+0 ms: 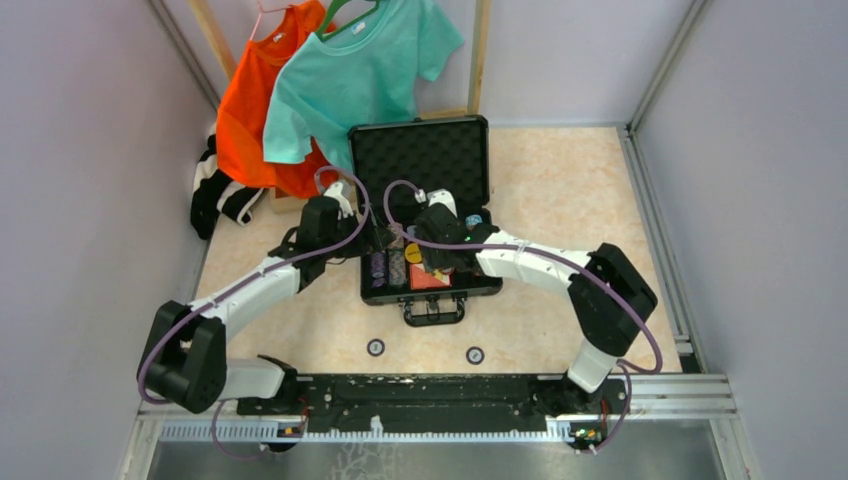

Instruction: Pack up texas hold em set

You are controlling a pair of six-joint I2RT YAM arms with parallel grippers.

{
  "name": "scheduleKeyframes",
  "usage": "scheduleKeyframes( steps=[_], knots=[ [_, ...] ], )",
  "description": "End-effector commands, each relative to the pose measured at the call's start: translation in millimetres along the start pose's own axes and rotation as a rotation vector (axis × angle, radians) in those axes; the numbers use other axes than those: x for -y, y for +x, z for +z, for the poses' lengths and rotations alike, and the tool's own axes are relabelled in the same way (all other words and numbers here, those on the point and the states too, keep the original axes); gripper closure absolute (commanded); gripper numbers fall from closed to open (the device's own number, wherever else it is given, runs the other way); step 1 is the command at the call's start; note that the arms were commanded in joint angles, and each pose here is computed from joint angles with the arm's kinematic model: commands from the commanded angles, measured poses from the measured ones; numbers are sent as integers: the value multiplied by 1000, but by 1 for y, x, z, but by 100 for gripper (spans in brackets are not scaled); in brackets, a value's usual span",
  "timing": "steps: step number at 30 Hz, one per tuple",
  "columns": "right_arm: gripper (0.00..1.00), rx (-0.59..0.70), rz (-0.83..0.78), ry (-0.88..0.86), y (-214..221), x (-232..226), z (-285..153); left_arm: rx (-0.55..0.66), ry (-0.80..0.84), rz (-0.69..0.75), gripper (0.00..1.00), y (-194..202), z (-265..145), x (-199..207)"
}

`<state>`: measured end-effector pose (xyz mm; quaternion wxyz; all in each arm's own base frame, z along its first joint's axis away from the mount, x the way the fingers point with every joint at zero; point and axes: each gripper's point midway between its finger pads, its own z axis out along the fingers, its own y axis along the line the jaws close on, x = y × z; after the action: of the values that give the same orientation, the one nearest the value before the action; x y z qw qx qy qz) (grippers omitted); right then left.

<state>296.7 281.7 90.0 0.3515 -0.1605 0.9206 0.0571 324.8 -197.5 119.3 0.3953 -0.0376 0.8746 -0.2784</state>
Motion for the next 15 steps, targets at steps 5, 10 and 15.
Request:
scheduleKeyframes(
  steps=[5,10,15],
  knots=[
    [37,10,54,-1,-2,14,4,26,55,14,6,-10,-1,15],
    [37,5,57,-14,1,12,5,31,57,15,6,-10,-3,16],
    [37,-26,51,-31,11,7,16,31,59,15,5,-10,-3,16]
  ],
)
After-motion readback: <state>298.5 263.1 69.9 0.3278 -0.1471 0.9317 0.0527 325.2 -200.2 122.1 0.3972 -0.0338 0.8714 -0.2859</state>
